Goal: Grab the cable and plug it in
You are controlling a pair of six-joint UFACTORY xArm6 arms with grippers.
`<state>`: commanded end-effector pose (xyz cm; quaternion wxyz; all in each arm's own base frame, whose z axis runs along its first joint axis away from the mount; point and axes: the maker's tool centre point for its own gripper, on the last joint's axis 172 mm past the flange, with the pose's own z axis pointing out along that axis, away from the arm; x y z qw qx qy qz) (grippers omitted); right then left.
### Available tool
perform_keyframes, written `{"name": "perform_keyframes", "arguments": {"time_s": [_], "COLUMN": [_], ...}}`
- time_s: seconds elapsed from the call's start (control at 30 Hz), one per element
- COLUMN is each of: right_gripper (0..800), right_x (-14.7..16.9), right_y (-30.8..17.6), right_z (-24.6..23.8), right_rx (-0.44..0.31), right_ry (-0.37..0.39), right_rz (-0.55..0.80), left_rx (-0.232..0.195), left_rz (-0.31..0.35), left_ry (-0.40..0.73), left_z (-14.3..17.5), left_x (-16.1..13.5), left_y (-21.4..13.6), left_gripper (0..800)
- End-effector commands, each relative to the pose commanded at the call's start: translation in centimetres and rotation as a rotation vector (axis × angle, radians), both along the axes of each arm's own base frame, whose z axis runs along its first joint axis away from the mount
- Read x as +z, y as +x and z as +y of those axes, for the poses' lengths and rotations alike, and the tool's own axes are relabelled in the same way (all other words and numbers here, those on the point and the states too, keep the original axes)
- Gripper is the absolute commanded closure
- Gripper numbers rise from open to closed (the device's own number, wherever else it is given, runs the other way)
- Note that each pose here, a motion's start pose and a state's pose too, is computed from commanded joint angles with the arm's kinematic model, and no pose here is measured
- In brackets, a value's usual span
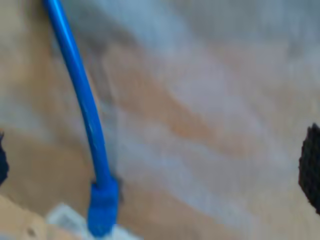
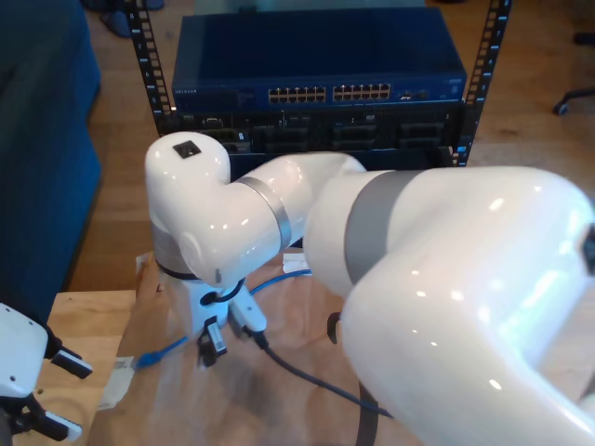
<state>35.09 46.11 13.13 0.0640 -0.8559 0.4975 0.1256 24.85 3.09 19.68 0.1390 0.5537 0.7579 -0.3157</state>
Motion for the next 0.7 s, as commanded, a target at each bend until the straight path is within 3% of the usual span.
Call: {"name": "perform_keyframes", "arguments": {"time_s": [0.27,0.53,0.7], "right_gripper": [10,29,90], "right_x": [-3.0,-3.1,-3.8], "right_y": [2.9,3.3,2.7], "right_z": [1.4,1.1,0.5], "right_rx": [-0.037,-0.044,-0.052], "right_ry": [0.032,0.029,0.015], "right_rz": [-0.069,-0.072,-0.057], "left_rx": [-0.005,-0.006,-0.006], "left_rz": [0.003,-0.003,-0.004], "left_ry": [-0.004,-0.003,-0.002], "left_z": [0.0,0.1,0.1], "left_x": [-0.1,-0.1,0.0], "left_y": [-0.1,0.0,0.0], "left_gripper": [0,0,0]}}
